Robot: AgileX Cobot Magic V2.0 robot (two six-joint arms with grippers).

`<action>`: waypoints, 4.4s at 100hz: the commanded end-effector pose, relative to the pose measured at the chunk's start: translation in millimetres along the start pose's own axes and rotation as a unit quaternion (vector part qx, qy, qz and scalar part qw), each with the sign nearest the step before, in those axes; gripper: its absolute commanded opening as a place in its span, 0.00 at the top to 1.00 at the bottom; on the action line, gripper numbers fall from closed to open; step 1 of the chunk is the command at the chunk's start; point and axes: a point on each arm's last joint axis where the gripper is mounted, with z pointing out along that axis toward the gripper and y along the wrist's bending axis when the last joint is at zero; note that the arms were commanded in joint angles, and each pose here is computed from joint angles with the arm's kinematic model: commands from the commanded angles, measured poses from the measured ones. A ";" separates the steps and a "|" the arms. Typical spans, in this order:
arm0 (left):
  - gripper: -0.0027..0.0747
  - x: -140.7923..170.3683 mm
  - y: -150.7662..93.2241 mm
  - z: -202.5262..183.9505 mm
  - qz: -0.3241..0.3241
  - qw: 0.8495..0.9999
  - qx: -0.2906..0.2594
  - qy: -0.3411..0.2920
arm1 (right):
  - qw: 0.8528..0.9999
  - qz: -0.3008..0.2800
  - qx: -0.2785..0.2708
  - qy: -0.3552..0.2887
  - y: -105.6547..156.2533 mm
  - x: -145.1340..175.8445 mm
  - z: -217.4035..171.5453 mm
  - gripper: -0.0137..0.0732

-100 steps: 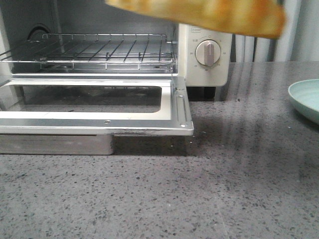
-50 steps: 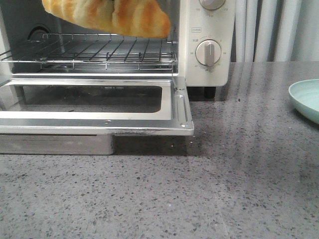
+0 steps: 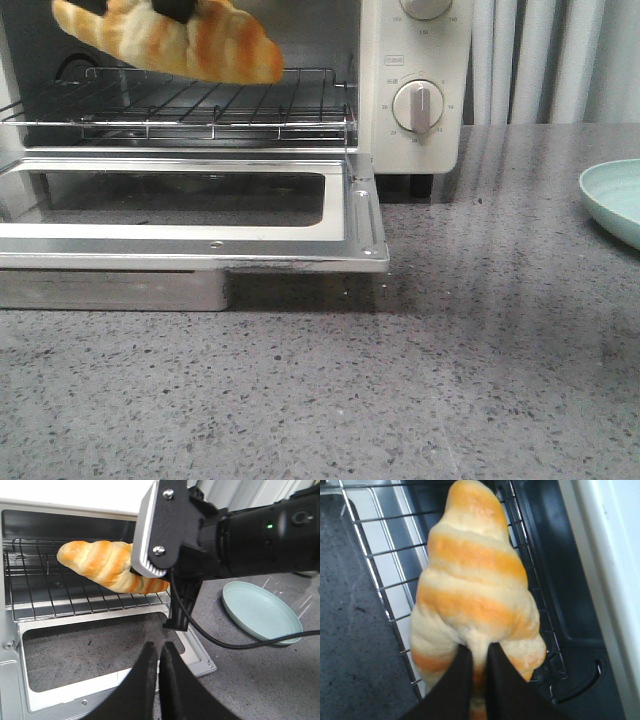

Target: Put bread in oven

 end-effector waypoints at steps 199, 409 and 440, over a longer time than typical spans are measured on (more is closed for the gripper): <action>0.99 74.6 22.9 -42.8 0.052 0.939 -0.253 -0.226 | 1.000 0.002 0.016 -0.018 11.4 -7.0 -116.5 0.93; 0.99 137.4 65.8 14.1 0.062 0.926 -0.257 -0.271 | 0.973 0.227 -0.029 -0.040 -6.1 191.8 -207.9 0.93; 0.99 137.4 65.8 14.1 0.062 0.926 -0.257 -0.271 | 0.944 0.302 -0.073 -0.112 38.2 241.4 -171.4 0.93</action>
